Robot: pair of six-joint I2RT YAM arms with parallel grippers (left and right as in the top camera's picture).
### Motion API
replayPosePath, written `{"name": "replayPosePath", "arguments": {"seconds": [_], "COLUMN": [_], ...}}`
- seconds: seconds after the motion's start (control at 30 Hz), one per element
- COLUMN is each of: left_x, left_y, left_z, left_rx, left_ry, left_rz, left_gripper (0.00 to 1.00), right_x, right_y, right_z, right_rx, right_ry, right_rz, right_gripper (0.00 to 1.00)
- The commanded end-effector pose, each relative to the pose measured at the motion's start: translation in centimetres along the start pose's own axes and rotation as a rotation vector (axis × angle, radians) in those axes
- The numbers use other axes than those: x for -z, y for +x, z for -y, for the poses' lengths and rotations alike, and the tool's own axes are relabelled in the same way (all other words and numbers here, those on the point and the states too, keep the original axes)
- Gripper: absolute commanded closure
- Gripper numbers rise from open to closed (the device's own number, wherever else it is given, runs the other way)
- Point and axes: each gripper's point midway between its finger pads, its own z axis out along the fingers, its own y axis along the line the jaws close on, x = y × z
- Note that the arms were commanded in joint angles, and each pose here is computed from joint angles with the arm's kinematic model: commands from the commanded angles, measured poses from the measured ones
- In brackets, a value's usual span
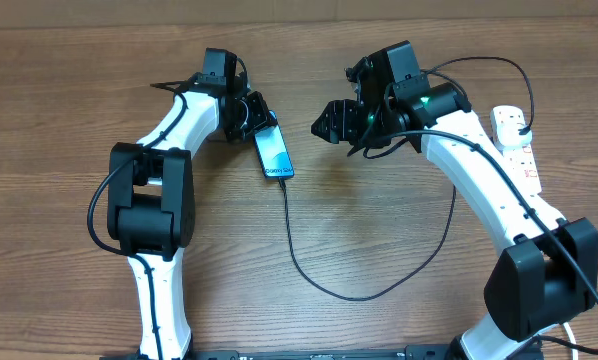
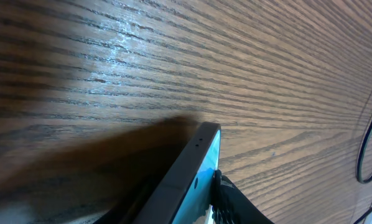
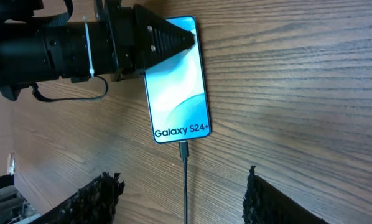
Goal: Plug charger to phone and switch on socket
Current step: 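Lower the plugged-in phone flat onto the table with the left gripper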
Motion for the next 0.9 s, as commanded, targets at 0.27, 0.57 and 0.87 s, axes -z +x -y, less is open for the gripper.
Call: {"name": "replayPosePath", "arguments": {"seconds": [0.27, 0.57, 0.87], "left_x": [-0.1, 0.0, 0.1], "left_y": [0.2, 0.6, 0.5], "left_z": [-3.4, -4.2, -4.3], "left_rx": [-0.011, -0.001, -0.001], "left_ry": [-0.173, -0.213, -0.218], "left_rz": [0.020, 0.008, 0.012], "left_gripper": [0.67, 0.60, 0.60], "right_x": [1.6, 1.6, 1.6], "right_y": [-0.9, -0.9, -0.9], "right_z": [-1.1, -1.1, -1.1], "right_rx": [0.029, 0.029, 0.029], "right_ry": [-0.012, -0.012, -0.010], "right_rz": [0.044, 0.044, 0.044], "right_gripper": [0.34, 0.34, 0.34]}}
